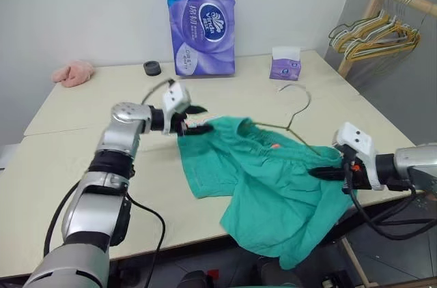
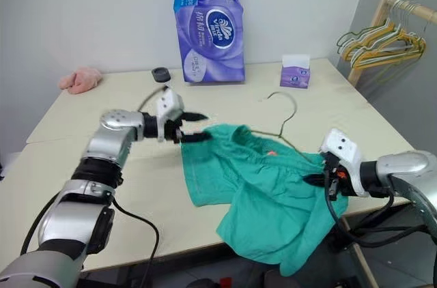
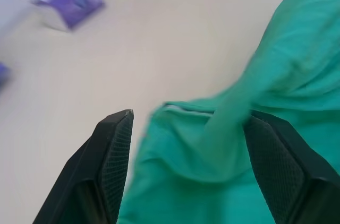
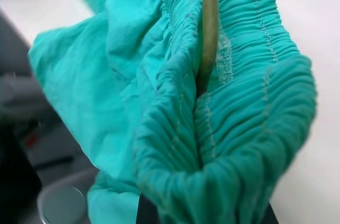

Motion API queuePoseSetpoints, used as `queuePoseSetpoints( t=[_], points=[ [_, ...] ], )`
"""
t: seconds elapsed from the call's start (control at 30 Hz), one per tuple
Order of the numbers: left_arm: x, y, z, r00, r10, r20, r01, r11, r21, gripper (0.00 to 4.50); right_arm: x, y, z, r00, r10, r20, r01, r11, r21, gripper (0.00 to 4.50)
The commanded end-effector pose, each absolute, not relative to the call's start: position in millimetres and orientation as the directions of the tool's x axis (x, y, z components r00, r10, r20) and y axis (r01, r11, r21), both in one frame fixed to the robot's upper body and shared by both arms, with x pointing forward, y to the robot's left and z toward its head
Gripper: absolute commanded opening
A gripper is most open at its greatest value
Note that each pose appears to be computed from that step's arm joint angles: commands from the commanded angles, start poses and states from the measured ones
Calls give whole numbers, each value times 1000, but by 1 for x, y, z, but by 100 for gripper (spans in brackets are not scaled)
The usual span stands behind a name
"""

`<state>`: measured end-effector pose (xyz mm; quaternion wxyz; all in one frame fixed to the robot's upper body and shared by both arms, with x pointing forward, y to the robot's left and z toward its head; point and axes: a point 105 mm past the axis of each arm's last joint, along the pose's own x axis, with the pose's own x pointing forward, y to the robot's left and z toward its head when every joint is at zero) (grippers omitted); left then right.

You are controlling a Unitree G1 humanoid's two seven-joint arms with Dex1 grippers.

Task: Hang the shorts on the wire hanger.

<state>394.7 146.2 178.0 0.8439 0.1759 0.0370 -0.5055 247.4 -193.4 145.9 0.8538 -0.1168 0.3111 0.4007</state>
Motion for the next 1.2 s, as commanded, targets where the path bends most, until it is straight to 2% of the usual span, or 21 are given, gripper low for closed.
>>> queuePoseSetpoints(
  t=[0.03,0.07,0.2,0.3,0.37,0.43,0.53,0.63,0.87,1.1,1.2],
  points=[
    [375,111,189,379,-905,-194,910,326,257,338,239,-206,157,579,574,-579,-661,746,79,0],
    [369,102,188,354,-915,-194,922,306,237,338,234,-210,155,593,555,-583,-631,770,92,0],
    [327,31,183,129,-973,-189,977,93,190,338,211,-246,140,683,395,-614,-375,911,169,0],
    [302,0,192,-22,-988,-155,988,-46,150,338,199,-261,143,720,334,-609,-297,941,165,0],
    [293,-18,201,-79,-991,-110,986,-94,139,338,194,-271,147,746,288,-600,-245,957,155,0],
    [293,-31,206,-92,-992,-90,983,-105,152,338,192,-280,154,772,251,-584,-197,968,156,0],
    [291,-54,220,-130,-990,-51,977,-137,165,338,193,-309,173,838,110,-534,-46,990,132,0],
    [288,-71,229,-155,-987,-40,965,-160,210,338,194,-343,196,880,-83,-468,149,983,106,0],
    [279,-95,250,-214,-977,6,941,-204,271,338,195,-396,252,859,-391,-330,449,886,120,0],
    [278,-107,266,-204,-977,64,933,-174,316,338,198,-419,284,811,-507,-290,564,810,161,0],
    [273,-113,284,-222,-965,142,926,-164,339,338,198,-435,294,770,-565,-296,629,750,205,0]
  ],
)
